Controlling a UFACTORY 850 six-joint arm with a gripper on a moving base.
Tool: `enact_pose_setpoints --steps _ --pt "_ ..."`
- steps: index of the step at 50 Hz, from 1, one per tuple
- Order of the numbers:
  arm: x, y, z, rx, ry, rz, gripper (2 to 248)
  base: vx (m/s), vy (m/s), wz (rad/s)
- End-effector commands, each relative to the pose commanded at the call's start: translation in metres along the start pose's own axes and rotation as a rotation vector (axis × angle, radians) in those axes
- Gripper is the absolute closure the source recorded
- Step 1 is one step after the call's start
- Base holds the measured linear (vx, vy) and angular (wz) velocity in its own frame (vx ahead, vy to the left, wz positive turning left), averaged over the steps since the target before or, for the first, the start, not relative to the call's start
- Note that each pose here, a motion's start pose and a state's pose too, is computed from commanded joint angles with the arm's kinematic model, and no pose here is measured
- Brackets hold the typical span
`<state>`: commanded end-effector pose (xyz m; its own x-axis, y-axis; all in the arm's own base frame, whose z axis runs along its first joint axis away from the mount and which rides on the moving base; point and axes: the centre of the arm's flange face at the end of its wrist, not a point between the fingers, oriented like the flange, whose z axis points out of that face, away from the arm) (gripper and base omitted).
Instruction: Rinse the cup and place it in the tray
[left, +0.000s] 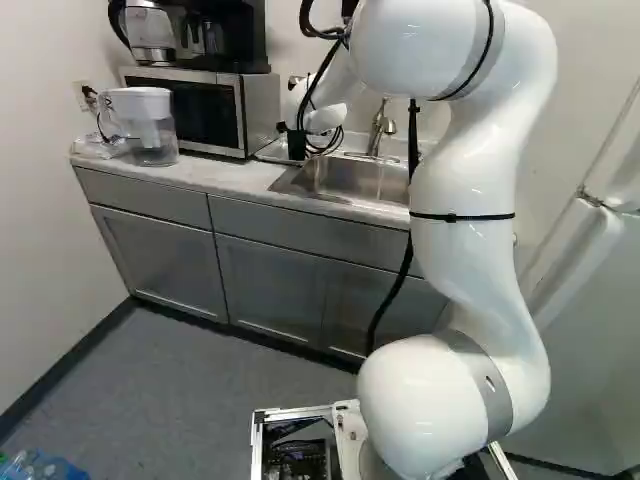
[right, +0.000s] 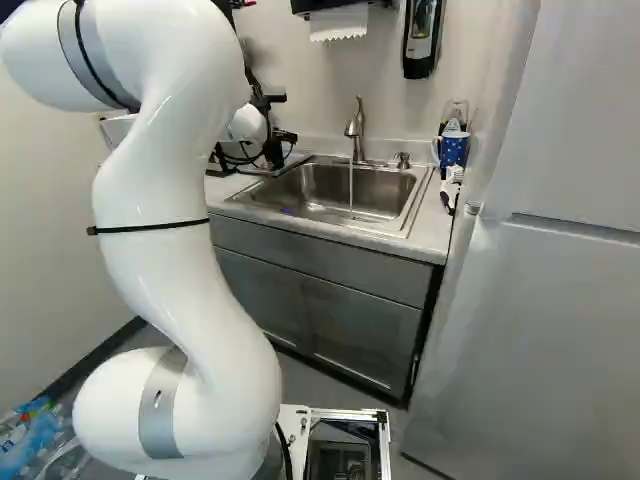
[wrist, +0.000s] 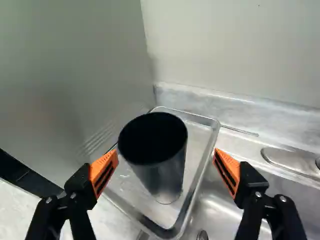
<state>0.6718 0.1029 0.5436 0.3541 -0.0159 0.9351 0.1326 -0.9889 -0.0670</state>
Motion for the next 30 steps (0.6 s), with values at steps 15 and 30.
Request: enact_pose_setpoints --steps 15,30 --pt "0.011 -0.001 -0.006 0.001 0.019 0.000 3 0.000 0.000 0.000" --pt "0.026 -0.002 -0.013 0.003 0.047 0.000 3 0.000 0.000 0.000"
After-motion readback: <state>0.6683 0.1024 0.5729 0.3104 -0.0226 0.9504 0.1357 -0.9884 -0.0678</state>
